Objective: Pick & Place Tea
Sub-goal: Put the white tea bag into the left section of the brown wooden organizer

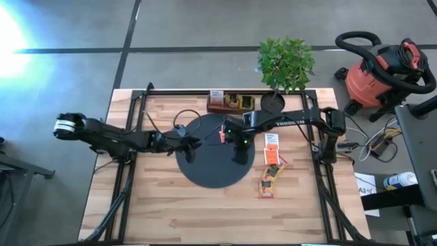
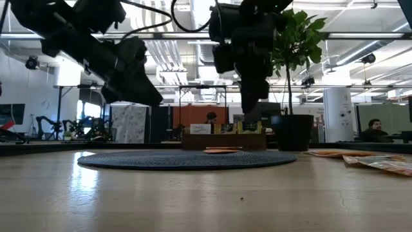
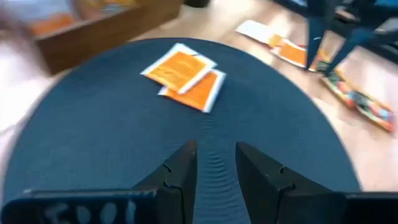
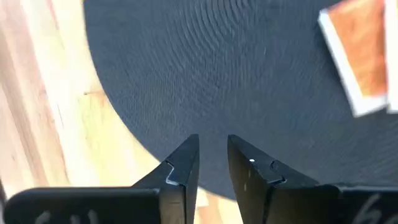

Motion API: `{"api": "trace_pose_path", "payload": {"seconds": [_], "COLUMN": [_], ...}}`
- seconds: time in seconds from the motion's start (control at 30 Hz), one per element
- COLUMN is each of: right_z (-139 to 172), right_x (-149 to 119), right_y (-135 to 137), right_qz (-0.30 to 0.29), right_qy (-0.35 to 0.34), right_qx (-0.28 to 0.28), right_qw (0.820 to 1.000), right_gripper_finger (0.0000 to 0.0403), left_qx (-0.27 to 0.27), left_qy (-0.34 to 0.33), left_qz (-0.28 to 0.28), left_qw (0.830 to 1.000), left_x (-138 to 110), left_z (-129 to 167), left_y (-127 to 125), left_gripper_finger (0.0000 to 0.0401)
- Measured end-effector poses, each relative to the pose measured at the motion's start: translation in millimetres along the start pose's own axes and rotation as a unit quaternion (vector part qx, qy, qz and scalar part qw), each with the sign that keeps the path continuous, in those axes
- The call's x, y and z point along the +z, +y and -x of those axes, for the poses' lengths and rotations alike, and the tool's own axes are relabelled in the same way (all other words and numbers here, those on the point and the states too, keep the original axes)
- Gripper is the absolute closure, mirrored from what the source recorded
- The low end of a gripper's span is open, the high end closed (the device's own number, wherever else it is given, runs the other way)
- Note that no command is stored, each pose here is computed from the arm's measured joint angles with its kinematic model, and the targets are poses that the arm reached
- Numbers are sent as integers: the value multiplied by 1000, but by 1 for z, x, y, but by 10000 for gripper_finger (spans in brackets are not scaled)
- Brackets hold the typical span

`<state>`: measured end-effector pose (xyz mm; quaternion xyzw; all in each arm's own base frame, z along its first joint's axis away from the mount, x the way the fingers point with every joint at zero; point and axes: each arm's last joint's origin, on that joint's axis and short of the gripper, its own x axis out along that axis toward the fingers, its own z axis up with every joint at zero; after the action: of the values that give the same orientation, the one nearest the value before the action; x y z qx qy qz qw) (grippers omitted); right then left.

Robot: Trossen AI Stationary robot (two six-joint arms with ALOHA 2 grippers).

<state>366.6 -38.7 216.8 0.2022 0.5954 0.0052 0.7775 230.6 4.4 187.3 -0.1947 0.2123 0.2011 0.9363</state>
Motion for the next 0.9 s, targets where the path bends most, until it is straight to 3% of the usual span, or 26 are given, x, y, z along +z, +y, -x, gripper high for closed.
{"api": "trace_pose_path", "payload": {"seconds": [0.07,0.2,0.43,0.6,0.73,0.9], "right_z": [-6,-19,-17,-1,0,-10], "right_x": [-5,-19,-77,-130,-171,-196], "right_y": [4,9,37,68,84,78], "right_qz": [-26,-76,-103,-119,-145,-245], "right_qy": [9,22,55,-1,-15,-26], "right_qx": [-9,-89,-138,-96,-57,-32], "right_qw": [1000,993,984,988,988,969], "right_gripper_finger": [326,327,320,320,323,316], "left_qx": [-12,-24,-36,-44,-93,-116], "left_qy": [-1,-13,-5,-3,12,17], "left_qz": [-7,-13,-9,-12,-18,-19], "left_qw": [1000,1000,999,999,995,993], "left_x": [-2,-3,-5,-5,-5,-7], "left_z": [-6,-15,-18,-18,-18,-23], "left_y": [-2,-5,-6,-7,-10,-12], "left_gripper_finger": [295,295,295,295,295,295]}}
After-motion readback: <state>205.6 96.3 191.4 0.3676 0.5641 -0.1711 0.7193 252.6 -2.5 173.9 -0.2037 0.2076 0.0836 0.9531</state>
